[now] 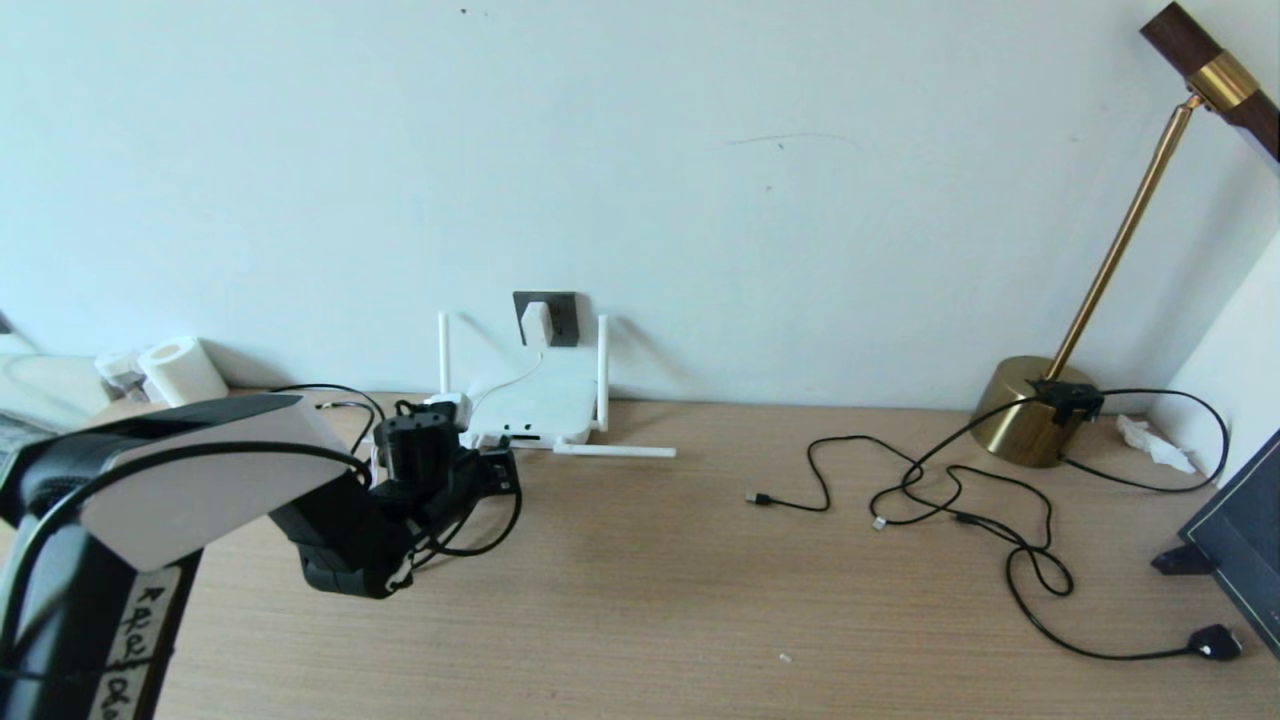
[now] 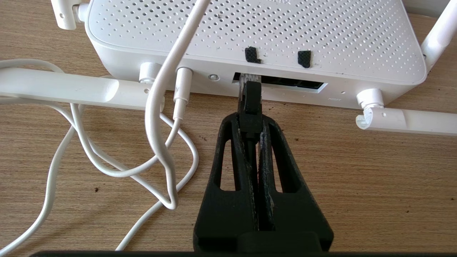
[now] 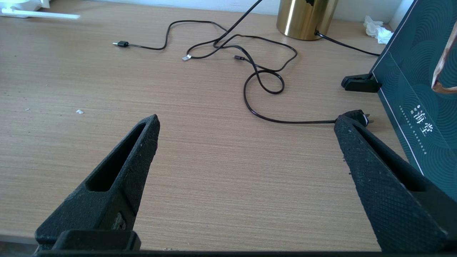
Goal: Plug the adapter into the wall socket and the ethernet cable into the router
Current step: Plug cable into router interface
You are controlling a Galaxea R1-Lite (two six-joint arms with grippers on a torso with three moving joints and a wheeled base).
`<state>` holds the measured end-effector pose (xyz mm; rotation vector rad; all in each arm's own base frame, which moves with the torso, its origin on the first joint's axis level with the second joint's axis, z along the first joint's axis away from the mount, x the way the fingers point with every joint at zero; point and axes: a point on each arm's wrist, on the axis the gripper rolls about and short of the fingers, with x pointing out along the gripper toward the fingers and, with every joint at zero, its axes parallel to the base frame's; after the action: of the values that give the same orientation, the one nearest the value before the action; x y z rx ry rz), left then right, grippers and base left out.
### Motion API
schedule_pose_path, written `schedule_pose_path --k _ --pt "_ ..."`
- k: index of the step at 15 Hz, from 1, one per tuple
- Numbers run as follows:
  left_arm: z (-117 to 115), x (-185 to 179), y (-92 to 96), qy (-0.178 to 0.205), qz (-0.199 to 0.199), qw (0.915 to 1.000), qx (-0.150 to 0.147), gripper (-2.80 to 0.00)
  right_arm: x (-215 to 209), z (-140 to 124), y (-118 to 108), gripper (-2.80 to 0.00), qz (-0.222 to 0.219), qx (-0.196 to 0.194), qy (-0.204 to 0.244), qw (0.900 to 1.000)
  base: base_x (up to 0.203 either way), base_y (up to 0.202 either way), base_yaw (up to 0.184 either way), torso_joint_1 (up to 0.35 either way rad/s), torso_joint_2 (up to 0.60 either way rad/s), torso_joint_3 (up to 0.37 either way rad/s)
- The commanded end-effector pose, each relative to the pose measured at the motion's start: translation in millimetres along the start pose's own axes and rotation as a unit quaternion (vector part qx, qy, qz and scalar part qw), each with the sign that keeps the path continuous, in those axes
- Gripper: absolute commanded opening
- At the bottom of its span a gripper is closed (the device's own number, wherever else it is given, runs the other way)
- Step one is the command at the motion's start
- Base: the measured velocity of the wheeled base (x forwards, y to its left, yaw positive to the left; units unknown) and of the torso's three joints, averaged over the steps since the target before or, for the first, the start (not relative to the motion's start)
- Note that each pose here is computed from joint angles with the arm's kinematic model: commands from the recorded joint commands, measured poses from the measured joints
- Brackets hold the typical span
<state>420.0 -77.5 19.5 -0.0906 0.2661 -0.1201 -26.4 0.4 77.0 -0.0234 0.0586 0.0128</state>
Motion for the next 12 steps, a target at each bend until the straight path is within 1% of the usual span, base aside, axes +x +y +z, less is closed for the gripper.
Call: schedule_pose_path --k 1,12 --pt "-0.3 0.8 0.5 -0.003 0.0 1.0 -0.001 -2.8 0.0 0.2 0.0 0.0 0.0 0.0 0.001 1.0 0.0 0.0 0.0 0.0 0.0 0.0" --pt "1.2 1.6 1.6 -0.006 0.002 1.0 -0.002 -2.8 0.2 -0.2 0.0 0.0 0.0 0.0 0.001 1.0 0.0 0.0 0.0 0.0 0.0 0.0"
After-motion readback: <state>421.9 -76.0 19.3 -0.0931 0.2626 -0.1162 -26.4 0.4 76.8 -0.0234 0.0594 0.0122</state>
